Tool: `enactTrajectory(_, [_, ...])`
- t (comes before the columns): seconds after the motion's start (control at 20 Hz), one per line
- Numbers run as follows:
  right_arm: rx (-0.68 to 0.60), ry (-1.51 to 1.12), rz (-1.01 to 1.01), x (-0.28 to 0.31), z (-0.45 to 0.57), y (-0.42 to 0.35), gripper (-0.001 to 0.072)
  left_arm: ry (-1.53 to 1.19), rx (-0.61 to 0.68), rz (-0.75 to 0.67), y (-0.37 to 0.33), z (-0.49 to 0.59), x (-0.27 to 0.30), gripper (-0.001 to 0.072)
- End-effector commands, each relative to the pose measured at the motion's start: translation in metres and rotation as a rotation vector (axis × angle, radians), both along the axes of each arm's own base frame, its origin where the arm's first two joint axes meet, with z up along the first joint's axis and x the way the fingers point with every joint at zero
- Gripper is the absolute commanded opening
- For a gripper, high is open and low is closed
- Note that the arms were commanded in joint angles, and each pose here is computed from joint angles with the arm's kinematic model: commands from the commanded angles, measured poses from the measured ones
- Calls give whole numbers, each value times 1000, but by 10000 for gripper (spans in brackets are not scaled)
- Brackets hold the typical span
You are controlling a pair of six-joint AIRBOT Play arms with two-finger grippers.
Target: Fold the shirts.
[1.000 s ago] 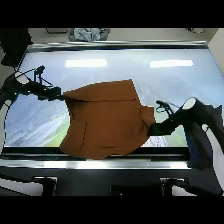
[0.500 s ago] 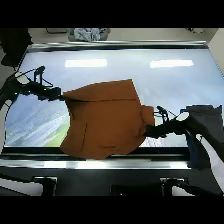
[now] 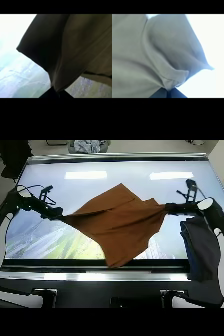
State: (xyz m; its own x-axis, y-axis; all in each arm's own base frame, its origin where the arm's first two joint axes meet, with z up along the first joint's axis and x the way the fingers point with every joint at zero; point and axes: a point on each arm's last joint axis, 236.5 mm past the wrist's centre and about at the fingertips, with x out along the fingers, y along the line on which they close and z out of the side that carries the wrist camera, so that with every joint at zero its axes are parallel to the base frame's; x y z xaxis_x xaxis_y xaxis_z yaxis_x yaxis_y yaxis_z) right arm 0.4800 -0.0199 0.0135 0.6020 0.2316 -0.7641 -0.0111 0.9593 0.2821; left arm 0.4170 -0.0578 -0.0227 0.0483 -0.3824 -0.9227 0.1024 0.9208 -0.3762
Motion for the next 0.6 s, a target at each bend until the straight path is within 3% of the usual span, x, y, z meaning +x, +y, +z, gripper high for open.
enactTrajectory(0.0, [-5, -32, -117, 28, -1, -34, 34, 149, -74, -85, -39, -21, -44, 27])
enactTrajectory(0.15, [59, 185, -16, -1, -60, -4, 42, 187, -121, -147, -70, -37, -66, 27])
enactTrajectory(0.2, [69, 207, 11, -6, -62, 1, 165, 184, -121, -152, -73, -37, -66, 27])
enactTrajectory(0.25, [55, 210, 57, -12, -56, 1, 420, 173, -127, -153, -74, -34, -64, 27])
enactTrajectory(0.3, [31, 198, 141, -17, -44, 3, 563, 160, -130, -151, -74, -30, -60, 27])
enactTrajectory(0.4, [17, 238, 288, -46, -14, 7, 569, 119, -129, -139, -69, -19, -49, 27])
enactTrajectory(0.55, [61, 474, 423, -137, -12, 25, 568, 80, -128, -118, -61, -8, -38, 27])
